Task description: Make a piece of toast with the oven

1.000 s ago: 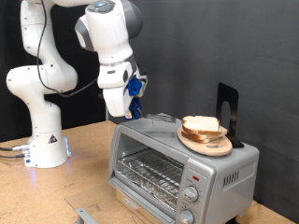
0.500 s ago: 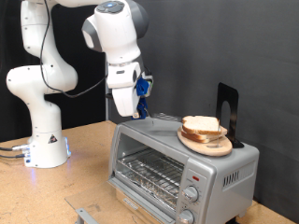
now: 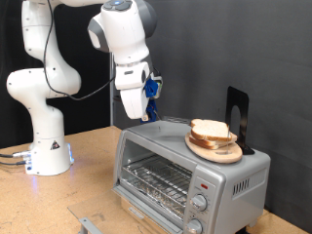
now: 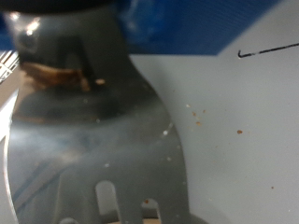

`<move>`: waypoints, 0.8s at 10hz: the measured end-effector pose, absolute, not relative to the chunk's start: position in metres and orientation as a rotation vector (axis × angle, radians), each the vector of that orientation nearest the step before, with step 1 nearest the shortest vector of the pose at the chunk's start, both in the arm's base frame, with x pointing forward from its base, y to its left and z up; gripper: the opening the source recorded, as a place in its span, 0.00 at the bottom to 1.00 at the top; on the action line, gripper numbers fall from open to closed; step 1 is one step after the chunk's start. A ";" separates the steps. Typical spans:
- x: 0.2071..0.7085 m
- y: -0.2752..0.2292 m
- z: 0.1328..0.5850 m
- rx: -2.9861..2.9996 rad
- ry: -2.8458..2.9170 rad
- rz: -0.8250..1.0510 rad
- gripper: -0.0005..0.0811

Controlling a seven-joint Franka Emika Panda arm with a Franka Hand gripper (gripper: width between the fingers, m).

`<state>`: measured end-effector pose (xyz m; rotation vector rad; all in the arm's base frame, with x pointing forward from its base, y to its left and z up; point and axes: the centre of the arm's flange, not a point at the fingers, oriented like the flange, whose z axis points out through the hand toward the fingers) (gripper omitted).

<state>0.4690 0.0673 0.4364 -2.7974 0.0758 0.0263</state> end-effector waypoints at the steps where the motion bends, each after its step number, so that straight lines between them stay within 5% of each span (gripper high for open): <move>1: 0.470 0.065 0.437 -2.796 0.085 0.023 0.50; 8: 0.490 0.052 0.424 -2.792 0.187 0.067 0.50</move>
